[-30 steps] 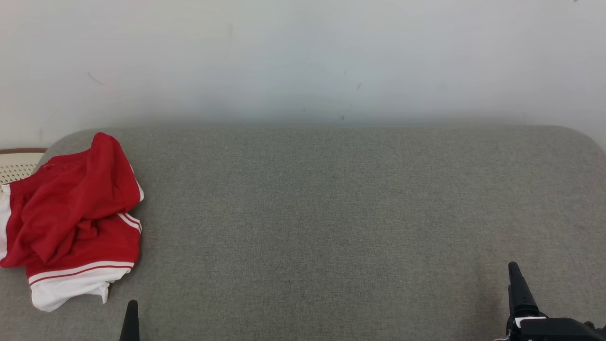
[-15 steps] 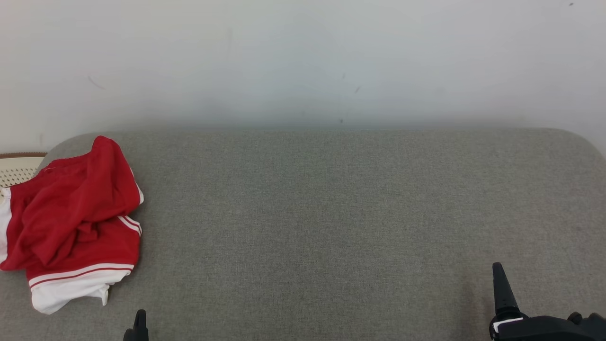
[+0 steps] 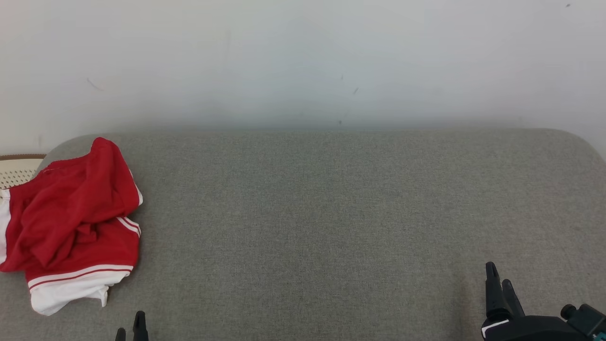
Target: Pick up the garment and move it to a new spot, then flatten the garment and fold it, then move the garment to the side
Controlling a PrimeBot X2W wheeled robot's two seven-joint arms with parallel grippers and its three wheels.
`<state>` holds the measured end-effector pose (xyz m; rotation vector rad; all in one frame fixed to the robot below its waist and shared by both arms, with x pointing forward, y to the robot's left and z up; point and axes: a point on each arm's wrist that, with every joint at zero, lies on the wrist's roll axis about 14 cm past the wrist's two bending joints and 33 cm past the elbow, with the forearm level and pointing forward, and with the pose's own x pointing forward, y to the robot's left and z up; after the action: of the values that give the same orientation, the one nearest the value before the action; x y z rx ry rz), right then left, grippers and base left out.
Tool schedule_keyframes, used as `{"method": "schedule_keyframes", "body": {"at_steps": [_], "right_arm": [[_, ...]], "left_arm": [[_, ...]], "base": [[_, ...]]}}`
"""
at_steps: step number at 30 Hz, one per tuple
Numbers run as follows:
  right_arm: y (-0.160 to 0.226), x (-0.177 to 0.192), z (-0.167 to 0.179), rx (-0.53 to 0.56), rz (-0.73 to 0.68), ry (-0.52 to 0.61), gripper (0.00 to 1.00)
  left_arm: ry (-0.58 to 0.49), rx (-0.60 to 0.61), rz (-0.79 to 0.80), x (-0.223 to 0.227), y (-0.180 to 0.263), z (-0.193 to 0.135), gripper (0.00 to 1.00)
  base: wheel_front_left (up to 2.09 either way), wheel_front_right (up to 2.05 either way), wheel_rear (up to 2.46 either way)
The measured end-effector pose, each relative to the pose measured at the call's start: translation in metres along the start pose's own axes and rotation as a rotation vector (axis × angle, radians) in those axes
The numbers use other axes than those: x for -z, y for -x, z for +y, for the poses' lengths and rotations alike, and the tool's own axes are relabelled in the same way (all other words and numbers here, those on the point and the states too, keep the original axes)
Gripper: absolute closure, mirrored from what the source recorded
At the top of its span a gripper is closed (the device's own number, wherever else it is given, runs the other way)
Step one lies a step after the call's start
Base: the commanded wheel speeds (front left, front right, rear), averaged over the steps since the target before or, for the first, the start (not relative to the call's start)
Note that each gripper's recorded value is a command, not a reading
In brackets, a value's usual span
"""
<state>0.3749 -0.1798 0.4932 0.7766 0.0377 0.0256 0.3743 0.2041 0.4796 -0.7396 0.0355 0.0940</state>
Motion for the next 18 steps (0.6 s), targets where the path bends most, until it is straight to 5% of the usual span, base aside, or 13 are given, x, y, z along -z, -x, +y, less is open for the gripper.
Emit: {"method": "schedule_keyframes", "body": {"at_steps": [18], "right_arm": [[0.0021, -0.0019, 0.0079, -0.043, -0.017, 0.242, 0.0]], "left_arm": [[-0.256, 0.02, -0.029, -0.0045, 0.0018, -0.0079, 0.0]], "base": [[0.0, 0.0, 0.0]]}}
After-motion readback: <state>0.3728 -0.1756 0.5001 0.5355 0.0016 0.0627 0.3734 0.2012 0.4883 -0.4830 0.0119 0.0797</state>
